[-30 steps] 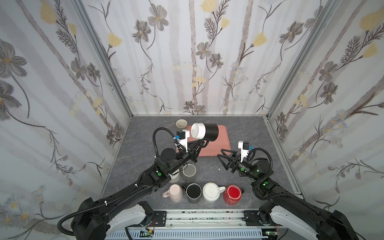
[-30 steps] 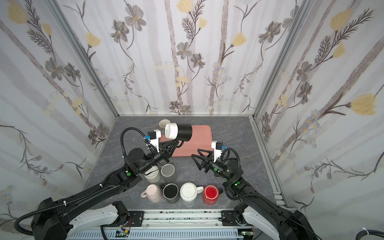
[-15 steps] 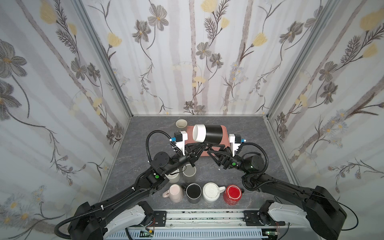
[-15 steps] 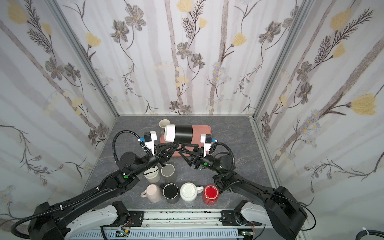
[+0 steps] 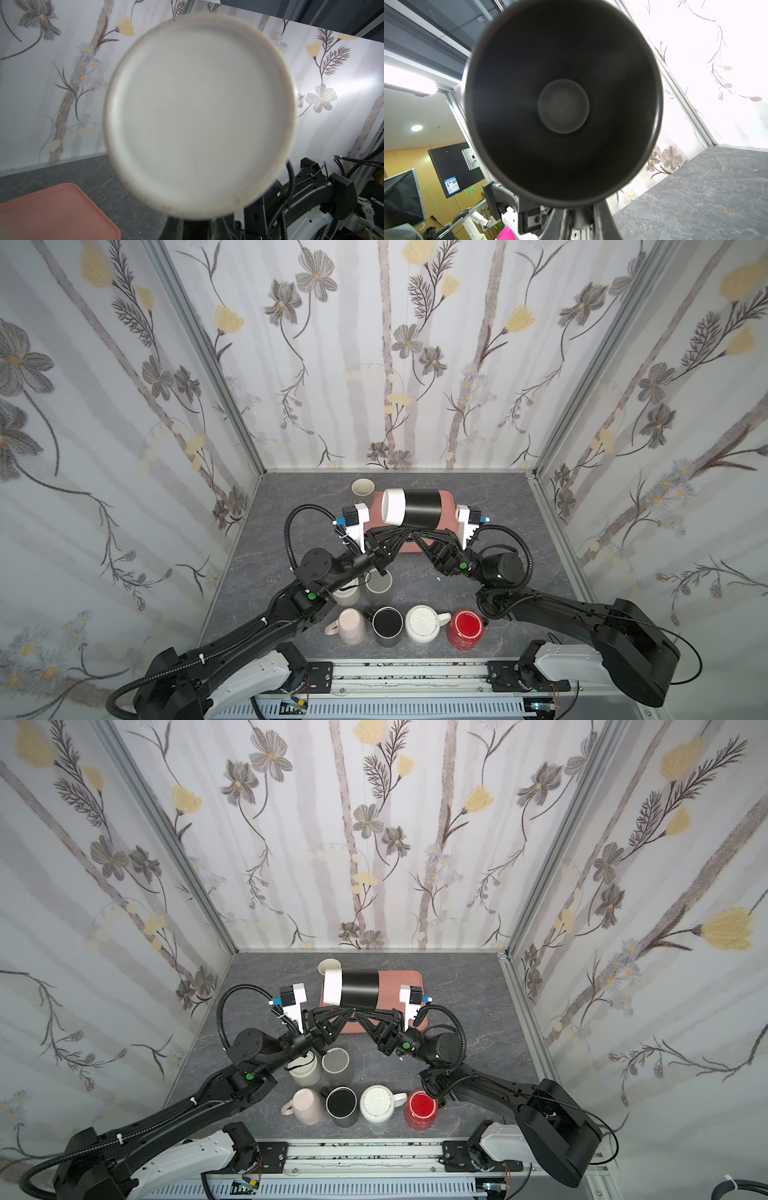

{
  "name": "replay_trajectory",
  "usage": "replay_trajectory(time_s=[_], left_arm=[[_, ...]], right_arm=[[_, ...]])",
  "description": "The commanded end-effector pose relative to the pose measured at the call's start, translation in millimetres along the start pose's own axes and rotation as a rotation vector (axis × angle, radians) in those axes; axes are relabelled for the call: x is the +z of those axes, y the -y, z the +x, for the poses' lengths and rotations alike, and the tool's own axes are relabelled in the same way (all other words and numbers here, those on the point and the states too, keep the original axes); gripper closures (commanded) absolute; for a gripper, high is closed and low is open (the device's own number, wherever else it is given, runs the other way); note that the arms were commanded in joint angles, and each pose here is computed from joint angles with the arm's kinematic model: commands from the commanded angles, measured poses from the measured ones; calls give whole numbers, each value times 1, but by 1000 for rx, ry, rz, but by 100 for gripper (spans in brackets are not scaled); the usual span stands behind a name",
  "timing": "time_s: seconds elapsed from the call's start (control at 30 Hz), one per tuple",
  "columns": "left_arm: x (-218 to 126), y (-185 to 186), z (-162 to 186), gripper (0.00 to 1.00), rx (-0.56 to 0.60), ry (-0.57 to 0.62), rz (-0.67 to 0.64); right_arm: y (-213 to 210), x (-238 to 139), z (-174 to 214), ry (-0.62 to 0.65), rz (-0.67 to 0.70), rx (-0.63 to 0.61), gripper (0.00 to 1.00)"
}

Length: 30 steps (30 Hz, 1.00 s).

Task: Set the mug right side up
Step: 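Raise the black mug with both grippers and rotate its opening upward, then open the left gripper and carry the black mug over the tray with the right gripper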

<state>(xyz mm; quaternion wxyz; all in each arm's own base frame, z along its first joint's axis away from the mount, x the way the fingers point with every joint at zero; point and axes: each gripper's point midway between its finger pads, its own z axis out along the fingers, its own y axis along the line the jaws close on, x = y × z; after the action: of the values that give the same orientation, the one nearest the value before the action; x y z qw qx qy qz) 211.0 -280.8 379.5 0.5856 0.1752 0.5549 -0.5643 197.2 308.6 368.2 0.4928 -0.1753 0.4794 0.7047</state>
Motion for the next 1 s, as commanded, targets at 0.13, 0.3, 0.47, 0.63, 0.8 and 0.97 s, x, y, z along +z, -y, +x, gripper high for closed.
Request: replay_trajectory(time_s=[0.13,0.3,0.47,0.63,0.8,0.97], left_arm=[[-3,-14,-14,52,-27,61,-100],[-19,-30,-14,1,-22,84,-205],[-46,-44,-29,0,-23,156,-337],[-71,-56,-40,0,6,192,-464],[-82,-57,-38,0,14,186,-482],[-92,-58,-33,0,27,166,-501]], right_arm=[[-4,1,-16,49,53,-25,100],[30,-9,-24,46,285,-65,100],[91,-28,-21,-124,662,-175,100],[165,-49,-4,-363,987,-251,100],[229,-52,15,-559,1169,-331,100],[283,-38,29,-710,1250,-384,100]])
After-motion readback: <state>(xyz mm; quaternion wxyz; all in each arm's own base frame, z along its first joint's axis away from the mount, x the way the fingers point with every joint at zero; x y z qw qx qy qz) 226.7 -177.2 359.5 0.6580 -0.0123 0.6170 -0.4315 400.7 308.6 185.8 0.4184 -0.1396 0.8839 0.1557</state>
